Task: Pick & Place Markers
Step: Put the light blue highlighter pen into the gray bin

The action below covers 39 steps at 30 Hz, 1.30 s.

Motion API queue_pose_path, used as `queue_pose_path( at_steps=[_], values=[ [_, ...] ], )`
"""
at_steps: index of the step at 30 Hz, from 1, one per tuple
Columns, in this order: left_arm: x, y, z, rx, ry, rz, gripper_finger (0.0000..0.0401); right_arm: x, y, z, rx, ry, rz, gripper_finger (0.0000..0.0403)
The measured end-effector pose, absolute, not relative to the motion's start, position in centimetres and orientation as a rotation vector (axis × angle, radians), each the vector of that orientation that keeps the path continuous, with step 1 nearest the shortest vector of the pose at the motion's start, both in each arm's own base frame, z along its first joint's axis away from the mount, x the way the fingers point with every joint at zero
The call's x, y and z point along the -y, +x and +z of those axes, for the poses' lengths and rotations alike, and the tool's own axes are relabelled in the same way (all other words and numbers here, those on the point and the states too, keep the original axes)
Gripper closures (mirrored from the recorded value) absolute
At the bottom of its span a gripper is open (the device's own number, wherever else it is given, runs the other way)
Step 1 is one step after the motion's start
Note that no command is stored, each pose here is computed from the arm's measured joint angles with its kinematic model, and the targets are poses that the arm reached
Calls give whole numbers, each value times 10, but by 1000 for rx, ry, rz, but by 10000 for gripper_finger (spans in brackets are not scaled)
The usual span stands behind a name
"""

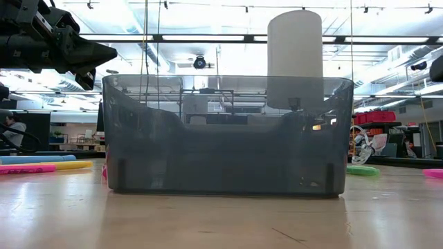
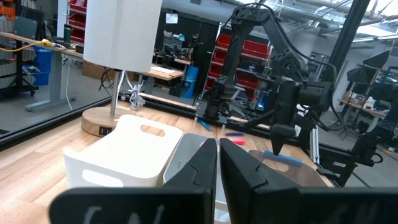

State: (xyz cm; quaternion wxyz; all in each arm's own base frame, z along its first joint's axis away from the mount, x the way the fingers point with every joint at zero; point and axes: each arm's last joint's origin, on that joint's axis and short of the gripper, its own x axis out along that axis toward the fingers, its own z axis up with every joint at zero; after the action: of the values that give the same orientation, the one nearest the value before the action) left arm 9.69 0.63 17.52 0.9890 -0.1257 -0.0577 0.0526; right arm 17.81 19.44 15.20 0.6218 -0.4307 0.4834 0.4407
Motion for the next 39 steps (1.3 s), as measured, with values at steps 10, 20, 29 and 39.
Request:
queue_pose_path(
  at_steps=[10, 20, 29, 39],
  values=[
    [-6, 97, 175, 116, -252, 105, 378, -193, 177, 145, -1063, -1002, 1035, 195],
    [-6, 97, 175, 116, -252, 106, 378, -192, 175, 141, -1066, -1000, 1039, 210],
    [-6, 97, 175, 116, -252, 105, 378, -194, 177, 141, -1042, -981, 1038, 285],
    [-6, 97, 175, 116, -252, 105, 378, -197, 180, 136, -1075, -888, 1070, 327]
  ],
)
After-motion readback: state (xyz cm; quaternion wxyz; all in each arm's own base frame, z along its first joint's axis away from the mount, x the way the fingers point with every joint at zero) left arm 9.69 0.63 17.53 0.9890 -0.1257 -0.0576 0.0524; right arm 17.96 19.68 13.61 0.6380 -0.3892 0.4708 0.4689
